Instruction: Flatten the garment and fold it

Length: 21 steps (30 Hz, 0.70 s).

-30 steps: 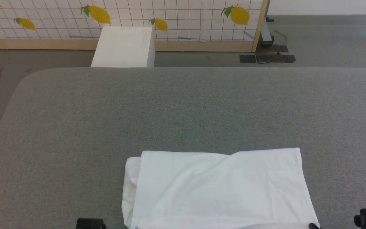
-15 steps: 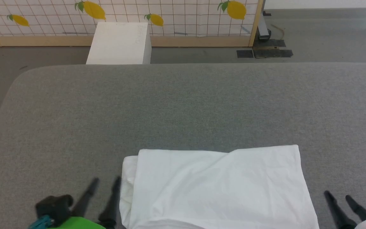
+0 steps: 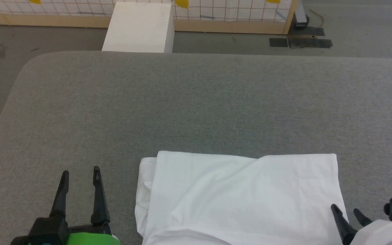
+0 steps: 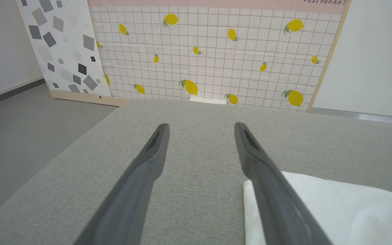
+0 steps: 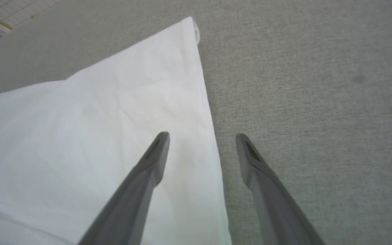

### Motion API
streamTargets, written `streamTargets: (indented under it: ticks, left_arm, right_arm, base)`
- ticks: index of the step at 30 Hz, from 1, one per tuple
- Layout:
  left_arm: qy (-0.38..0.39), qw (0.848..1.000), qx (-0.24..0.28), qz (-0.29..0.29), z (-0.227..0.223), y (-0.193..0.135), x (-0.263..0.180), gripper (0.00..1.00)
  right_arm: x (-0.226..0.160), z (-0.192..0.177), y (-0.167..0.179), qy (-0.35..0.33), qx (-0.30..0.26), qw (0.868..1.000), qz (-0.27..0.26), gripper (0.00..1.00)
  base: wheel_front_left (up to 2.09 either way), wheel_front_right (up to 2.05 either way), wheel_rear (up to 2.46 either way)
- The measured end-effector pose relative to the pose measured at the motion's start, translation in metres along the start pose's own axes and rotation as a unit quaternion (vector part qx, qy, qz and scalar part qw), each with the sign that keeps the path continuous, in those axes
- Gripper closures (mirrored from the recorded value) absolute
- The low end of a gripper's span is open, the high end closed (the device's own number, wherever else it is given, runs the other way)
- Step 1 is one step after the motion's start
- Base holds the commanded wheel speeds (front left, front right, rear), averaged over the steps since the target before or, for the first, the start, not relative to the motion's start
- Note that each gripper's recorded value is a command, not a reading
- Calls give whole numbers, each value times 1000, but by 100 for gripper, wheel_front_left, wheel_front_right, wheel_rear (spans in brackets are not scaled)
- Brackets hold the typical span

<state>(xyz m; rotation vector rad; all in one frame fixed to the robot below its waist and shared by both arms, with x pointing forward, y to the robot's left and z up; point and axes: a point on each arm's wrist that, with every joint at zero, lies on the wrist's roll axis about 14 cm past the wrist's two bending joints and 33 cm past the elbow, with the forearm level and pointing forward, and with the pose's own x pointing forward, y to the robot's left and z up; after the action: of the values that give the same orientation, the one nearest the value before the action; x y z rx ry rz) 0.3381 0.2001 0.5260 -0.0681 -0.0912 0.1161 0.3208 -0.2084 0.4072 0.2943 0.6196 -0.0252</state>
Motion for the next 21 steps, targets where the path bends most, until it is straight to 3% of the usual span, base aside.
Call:
streamTargets:
  ticks: [11,12,13,14,15,21]
  left_arm:
    - [13,1000,-1,-3,-9,5,0,0]
    - [14,1000,-1,-4,-10,5,-1,0]
    - [14,1000,0,-5,-10,6,-1,0]
    - [14,1000,0,-5,-10,6,-1,0]
    - [14,1000,0,-6,-10,6,-1,0]
    - [8,1000,0,-11,-6,6,-3,0]
  right_arm:
    - [20,-41,11,84,18,996,19,0]
    - [21,-42,12,85,23,996,21,16]
    - [21,-42,12,86,29,996,23,52]
    - [22,-42,12,85,34,995,24,68]
    - [23,-42,12,84,36,996,24,100]
    - [23,-43,11,82,44,995,23,100]
  base:
    - [0,0,0]
    - [0,0,0]
    - [0,0,0]
    - [0,0,0]
    - [0,0,0]
    - [0,0,0]
